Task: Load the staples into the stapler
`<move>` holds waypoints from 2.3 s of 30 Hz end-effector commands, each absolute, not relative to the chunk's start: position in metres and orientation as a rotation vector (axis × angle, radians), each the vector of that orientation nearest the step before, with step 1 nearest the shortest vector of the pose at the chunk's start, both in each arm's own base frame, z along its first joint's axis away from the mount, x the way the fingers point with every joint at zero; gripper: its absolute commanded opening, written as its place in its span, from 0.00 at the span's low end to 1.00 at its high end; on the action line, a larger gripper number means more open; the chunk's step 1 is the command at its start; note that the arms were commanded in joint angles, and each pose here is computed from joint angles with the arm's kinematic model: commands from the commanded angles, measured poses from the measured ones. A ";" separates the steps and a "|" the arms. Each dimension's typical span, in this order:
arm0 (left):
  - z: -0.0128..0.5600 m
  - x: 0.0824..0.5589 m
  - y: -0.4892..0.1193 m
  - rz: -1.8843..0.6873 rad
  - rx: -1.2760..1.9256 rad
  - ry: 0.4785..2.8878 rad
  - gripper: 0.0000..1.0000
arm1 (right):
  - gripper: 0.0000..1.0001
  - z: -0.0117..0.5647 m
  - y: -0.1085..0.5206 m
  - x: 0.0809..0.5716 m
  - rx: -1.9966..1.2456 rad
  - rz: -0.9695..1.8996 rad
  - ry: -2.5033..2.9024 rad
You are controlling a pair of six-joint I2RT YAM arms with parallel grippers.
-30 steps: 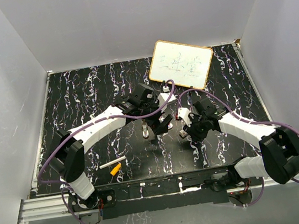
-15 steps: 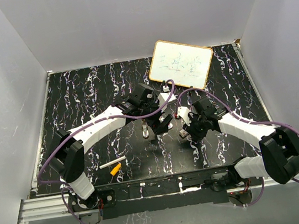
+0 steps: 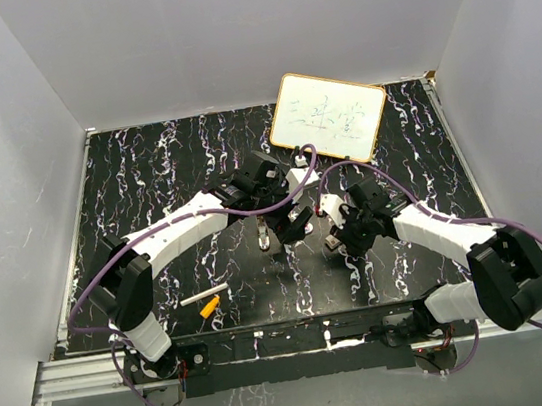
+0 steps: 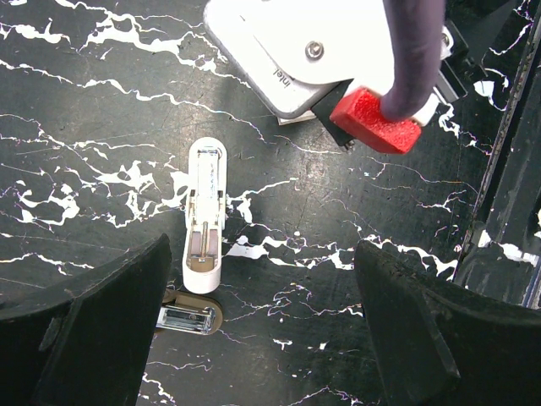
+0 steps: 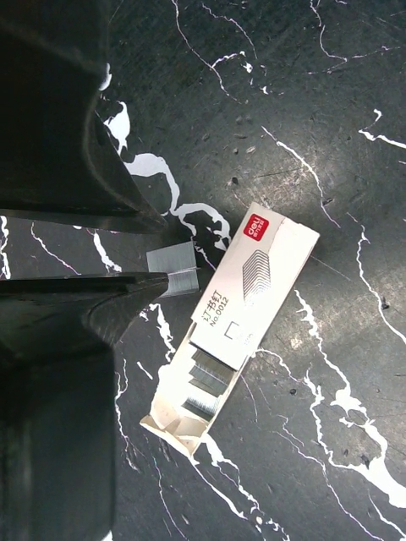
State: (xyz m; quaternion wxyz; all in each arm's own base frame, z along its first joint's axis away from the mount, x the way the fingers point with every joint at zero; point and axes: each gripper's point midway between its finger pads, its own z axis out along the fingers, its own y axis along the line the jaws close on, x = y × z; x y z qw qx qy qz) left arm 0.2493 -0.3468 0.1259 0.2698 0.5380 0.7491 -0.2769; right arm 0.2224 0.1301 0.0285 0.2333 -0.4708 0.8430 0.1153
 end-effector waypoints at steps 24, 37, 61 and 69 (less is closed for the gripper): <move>0.146 0.245 -0.342 -0.755 1.441 1.972 0.87 | 0.28 0.034 0.136 0.243 -1.306 0.244 2.233; 0.146 0.246 -0.342 -0.756 1.442 1.970 0.87 | 0.29 0.030 0.134 0.240 -1.333 0.231 2.239; 0.144 0.245 -0.340 -0.749 1.446 1.969 0.87 | 0.27 0.026 0.134 0.235 -1.355 0.229 2.231; 0.143 0.245 -0.340 -0.749 1.447 1.969 0.87 | 0.27 0.029 0.134 0.237 -1.355 0.224 2.222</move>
